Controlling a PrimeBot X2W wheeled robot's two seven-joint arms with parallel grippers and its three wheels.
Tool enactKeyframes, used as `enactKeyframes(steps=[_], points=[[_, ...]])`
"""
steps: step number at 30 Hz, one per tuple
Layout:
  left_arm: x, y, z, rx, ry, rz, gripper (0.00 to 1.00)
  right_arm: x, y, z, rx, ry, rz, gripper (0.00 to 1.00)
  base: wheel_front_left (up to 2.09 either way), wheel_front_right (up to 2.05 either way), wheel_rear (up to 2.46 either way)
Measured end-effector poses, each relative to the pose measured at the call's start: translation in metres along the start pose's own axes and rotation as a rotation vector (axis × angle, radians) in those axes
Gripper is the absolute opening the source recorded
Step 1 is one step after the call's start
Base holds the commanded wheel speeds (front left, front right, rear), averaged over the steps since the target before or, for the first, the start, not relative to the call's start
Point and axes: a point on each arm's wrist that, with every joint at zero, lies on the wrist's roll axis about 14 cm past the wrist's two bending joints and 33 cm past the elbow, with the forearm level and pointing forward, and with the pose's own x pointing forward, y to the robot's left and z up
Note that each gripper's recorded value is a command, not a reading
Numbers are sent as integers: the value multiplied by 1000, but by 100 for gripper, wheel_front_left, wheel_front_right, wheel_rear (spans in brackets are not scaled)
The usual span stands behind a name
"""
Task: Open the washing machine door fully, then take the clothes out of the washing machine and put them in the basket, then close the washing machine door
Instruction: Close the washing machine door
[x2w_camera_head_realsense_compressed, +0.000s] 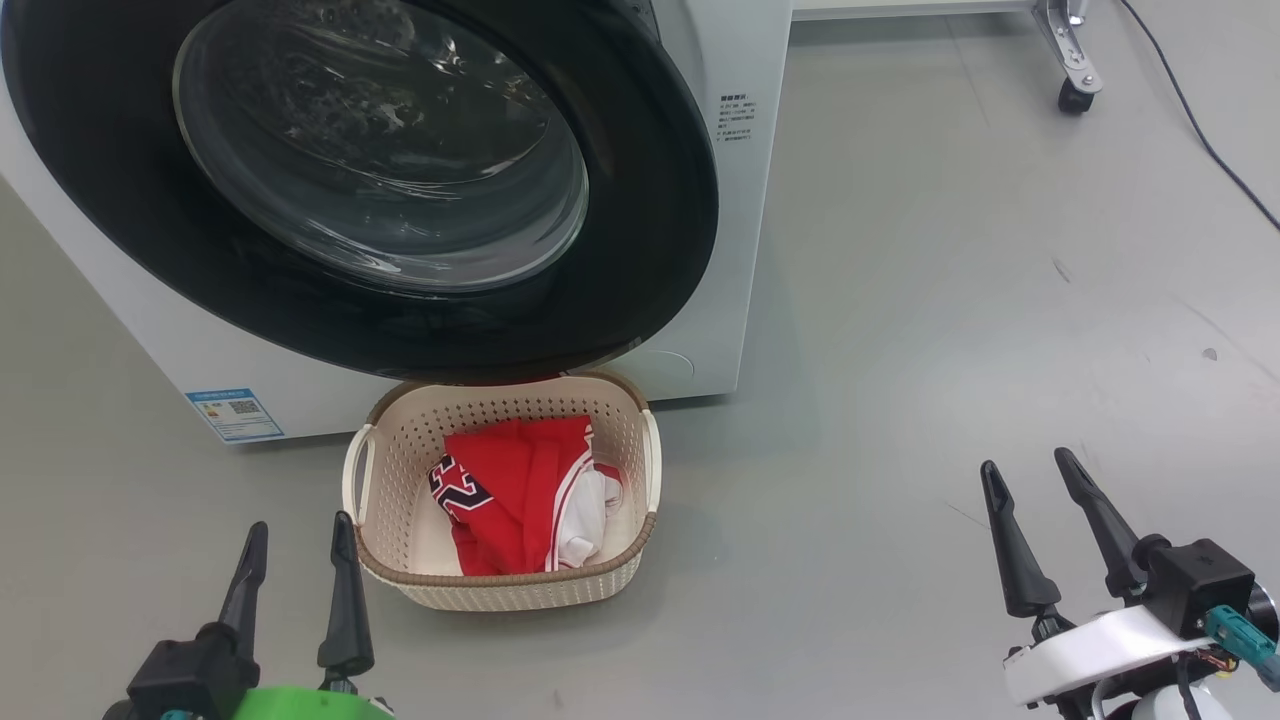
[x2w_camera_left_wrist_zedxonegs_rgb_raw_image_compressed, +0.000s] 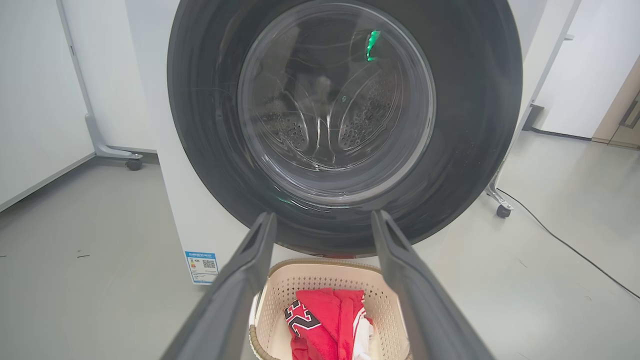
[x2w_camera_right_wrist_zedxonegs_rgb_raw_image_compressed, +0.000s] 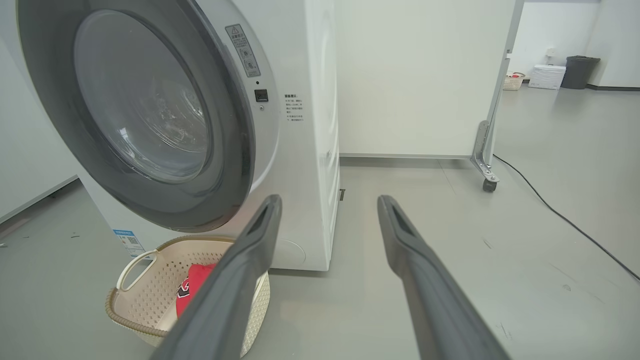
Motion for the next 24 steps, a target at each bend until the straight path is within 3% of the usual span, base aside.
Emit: enactKeyframes(steps=[24], points=[[-6,2,-5,33,9,22,100,3,6,-2,5,3,12,100,0,0,0]])
